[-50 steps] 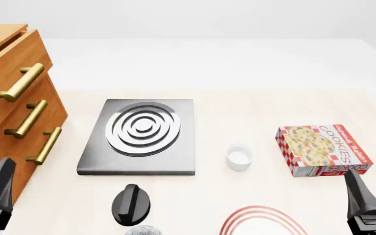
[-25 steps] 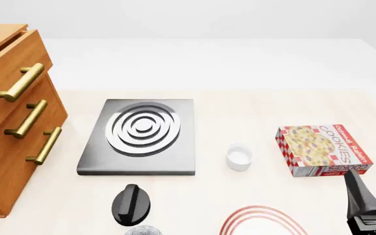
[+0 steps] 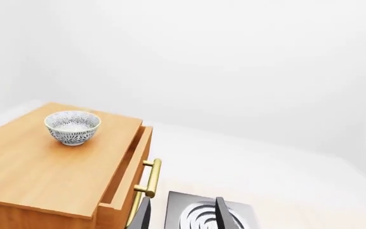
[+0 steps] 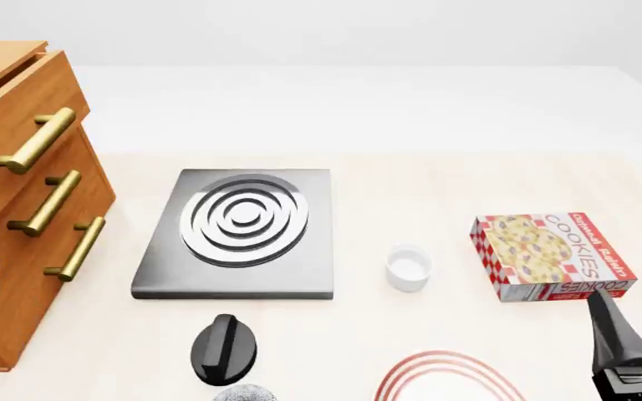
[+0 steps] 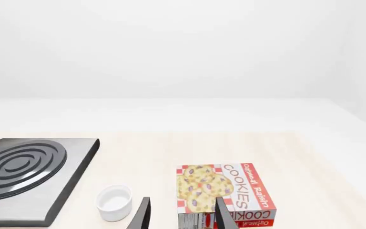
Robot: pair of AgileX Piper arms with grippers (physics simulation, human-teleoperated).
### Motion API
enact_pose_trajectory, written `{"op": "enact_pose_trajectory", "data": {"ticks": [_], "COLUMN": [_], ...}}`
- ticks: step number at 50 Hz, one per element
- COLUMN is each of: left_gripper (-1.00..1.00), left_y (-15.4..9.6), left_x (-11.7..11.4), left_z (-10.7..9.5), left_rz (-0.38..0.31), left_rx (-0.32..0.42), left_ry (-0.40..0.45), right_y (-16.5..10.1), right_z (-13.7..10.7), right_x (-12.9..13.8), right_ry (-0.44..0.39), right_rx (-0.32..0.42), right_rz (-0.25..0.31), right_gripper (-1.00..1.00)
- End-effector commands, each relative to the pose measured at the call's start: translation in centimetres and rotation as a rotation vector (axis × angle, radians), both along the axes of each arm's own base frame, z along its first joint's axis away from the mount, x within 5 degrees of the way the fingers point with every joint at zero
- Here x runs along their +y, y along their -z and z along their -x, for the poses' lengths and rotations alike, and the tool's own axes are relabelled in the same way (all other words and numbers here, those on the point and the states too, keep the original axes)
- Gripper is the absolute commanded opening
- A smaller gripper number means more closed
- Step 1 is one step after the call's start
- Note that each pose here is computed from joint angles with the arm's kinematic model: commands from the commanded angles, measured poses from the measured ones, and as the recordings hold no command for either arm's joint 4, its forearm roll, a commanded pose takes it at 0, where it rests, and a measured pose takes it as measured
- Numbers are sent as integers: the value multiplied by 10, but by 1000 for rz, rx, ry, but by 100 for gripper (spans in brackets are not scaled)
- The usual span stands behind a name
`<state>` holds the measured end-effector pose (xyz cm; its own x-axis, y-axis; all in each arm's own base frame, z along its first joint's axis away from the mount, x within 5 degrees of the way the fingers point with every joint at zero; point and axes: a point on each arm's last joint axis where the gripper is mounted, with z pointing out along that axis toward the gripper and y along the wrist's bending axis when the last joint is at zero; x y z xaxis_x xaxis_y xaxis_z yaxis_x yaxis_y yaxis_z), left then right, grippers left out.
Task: Pick the akita bowl on the wooden cabinet and place it on the plate.
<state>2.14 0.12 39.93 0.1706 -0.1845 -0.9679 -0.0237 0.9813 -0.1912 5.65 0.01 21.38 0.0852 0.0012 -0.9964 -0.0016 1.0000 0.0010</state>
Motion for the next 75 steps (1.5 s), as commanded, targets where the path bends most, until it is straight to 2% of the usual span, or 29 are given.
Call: {"op": "enact_pose_trajectory", "data": {"ticks": [1,9,14,39,75], "left_gripper": [100,100,100,100,100], "left_y": [-28,-41,-52,-60,-58], "left_x": [1,1,1,6,41], "left_z": [1,6,9,1,-56], "left_rz": [56,93,98,184,256], "left_rx": [11,-1,-14,-58,-25], "left_ry": [-34,-61,-108,-253,-399], "right_y": [0,0,0,0,0], "right_z": [0,0,0,0,0], "right_x": [0,0,0,0,0], "right_ry": [0,0,0,0,-1], "right_rx": [0,0,0,0,0], "right_rz": [0,0,0,0,0], "right_gripper": [100,100,100,100,100]}}
